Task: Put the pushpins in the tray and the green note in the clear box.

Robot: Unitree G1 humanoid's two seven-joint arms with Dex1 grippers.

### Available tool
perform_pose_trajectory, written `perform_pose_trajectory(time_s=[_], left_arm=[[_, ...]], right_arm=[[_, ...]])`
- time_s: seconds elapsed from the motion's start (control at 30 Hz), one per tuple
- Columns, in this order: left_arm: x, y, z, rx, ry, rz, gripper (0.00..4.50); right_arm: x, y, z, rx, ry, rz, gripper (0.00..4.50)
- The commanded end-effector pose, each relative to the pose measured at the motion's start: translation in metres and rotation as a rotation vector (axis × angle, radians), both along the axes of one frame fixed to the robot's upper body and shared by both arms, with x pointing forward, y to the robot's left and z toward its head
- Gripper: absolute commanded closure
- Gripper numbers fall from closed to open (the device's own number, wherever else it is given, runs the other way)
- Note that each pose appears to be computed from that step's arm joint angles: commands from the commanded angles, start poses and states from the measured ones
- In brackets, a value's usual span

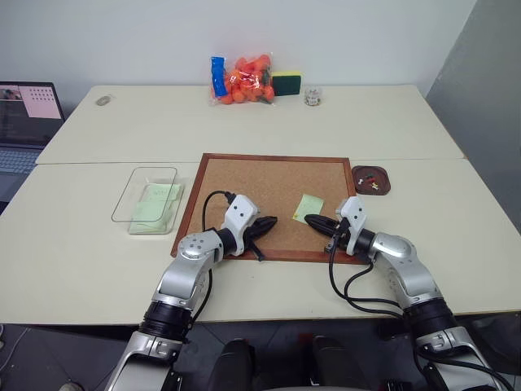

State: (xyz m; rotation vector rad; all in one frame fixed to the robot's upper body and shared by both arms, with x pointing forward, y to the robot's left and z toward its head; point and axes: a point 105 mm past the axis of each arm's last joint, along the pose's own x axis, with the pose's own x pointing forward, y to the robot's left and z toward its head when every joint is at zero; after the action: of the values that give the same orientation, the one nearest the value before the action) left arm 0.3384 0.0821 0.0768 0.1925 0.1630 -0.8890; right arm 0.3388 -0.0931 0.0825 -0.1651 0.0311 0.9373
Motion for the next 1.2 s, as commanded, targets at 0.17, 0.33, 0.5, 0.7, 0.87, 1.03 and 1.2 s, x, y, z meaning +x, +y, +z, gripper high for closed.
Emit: perform_pose_trajectory(time_s=[0.17, 0.33, 0.5, 0.7, 0.87, 1.03, 1.2], left_arm=[[-0.008, -0.007, -0.013, 0.012, 0.047, -0.024, 4.5], [-0.008, -0.006, -0.015, 0.016, 0.055, -0.018, 4.5], [-0.008, -0.008, -0.016, 0.013, 0.061, -0.026, 4.5], [-0.007, -0.01, -0.015, 0.01, 0.059, -0.028, 4.5], [-0.008, -0.01, -0.015, 0.008, 0.058, -0.03, 4.5], [-0.007, -0.012, -0.015, 0.007, 0.058, -0.033, 4.5], [-0.006, -0.013, -0.014, 0.004, 0.055, -0.034, 4.5]], right_arm=[[0.001, -0.003, 0.027, 0.086, -0.088, -0.019, 4.48], [0.001, -0.006, 0.045, 0.114, -0.136, -0.027, 4.48], [-0.002, -0.004, 0.052, 0.126, -0.139, -0.02, 4.48], [0.007, -0.014, 0.061, 0.17, -0.128, -0.089, 4.48], [0.053, -0.07, 0.071, 0.19, -0.14, -0.467, 4.48], [0.083, -0.109, 0.074, 0.157, -0.126, -0.703, 4.48], [0.096, -0.12, 0.068, 0.122, -0.092, -0.774, 4.48]])
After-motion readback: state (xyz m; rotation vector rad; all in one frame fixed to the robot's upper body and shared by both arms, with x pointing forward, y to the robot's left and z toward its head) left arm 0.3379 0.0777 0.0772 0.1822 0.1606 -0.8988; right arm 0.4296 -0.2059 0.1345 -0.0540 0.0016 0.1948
